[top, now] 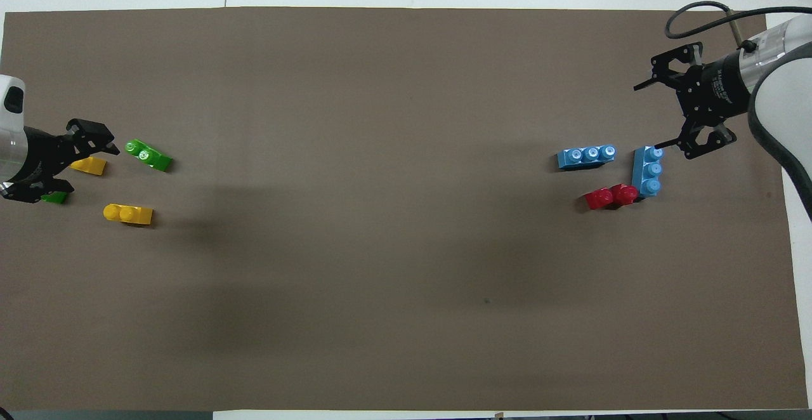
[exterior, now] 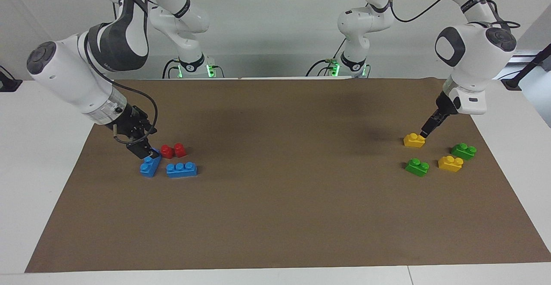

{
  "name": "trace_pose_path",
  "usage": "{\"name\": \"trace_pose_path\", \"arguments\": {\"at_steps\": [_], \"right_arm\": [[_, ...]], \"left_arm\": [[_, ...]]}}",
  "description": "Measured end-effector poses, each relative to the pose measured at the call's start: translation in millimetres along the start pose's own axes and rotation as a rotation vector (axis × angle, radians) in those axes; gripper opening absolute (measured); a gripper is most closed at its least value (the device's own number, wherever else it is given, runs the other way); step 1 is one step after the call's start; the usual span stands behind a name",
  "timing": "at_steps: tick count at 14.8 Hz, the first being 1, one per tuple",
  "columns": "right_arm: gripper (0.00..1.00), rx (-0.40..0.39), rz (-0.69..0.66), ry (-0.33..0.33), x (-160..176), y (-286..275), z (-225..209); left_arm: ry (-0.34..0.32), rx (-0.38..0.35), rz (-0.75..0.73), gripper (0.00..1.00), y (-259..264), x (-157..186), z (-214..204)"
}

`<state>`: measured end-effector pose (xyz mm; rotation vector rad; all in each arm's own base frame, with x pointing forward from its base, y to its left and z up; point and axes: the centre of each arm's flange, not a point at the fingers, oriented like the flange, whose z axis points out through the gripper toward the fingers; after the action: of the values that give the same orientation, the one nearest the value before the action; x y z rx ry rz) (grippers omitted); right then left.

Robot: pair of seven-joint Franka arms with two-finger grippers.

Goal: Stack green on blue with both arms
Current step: 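Open the left gripper over the green brick while the right gripper opens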

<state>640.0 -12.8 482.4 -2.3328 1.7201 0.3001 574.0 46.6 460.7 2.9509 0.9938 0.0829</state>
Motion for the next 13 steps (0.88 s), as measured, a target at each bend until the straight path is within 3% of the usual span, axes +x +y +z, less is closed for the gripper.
{"name": "trace_pose_path", "arguments": {"at_steps": [5,13], "right_arm": [[1.0,-0.017,0.045,-0.064,18,-9,40],[1.0,-0.045,0.109,-0.108,53,-6,73]], "left_arm": [[-0.004,-0.002,-0.149,1.0,10,20,38],[-0.005,-0.011,-0.198,1.0,28,62,86]]}}
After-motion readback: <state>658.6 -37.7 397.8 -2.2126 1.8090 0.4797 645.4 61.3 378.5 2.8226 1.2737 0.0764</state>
